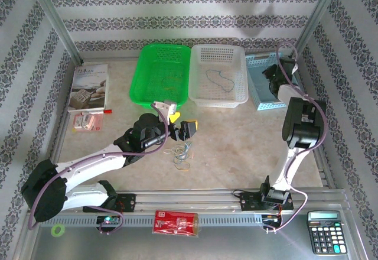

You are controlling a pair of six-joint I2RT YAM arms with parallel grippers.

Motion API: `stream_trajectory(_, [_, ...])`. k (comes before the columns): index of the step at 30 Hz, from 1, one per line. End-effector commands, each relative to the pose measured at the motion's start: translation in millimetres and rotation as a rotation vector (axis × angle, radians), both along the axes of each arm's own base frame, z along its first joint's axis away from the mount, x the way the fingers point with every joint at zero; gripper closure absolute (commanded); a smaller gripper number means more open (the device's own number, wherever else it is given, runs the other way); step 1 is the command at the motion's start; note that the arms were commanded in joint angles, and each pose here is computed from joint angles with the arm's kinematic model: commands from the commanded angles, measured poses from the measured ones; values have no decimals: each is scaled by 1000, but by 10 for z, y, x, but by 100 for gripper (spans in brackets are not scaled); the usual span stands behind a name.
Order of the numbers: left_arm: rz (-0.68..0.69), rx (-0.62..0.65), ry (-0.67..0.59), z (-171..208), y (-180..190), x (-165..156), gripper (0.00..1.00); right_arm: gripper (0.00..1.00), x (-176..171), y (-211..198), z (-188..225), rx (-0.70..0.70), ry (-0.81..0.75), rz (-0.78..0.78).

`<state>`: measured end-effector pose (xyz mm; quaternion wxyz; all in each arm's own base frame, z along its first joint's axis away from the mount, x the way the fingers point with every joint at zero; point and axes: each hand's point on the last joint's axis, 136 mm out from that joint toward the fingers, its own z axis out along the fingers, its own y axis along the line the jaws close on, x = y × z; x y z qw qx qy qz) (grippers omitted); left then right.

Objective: Untangle the cables

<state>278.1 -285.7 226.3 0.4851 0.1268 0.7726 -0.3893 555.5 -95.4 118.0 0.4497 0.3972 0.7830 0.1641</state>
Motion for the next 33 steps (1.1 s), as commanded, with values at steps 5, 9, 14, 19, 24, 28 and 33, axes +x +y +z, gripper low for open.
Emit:
stream_trajectory(5, [24, -19, -28, 105, 80, 9, 0, 100, -168, 290, -550, 242, 122, -4])
stream_trajectory(9, [27, -27, -34, 131, 89, 6, 0, 100, -151, 554, -636, 285, 141, 69])
stream_trajectory(14, [29, -36, -32, 129, 100, -6, 0, 100, -83, 1022, -642, 335, 139, 193])
stream_trajectory(19, [33, -43, -35, 139, 123, -22, 0, 100, -71, 1480, -615, 374, 135, 287])
stream_trajectory(24, [37, -42, -37, 140, 142, -30, 0, 100, -85, 1857, -533, 387, 119, 366])
stream_trajectory(28, [35, -39, -37, 144, 145, -39, 0, 100, -74, 1853, -381, 363, 90, 376])
stream_trajectory(33, [32, -45, -44, 178, 150, -49, 0, 100, -64, 1594, 59, 290, 8, 352])
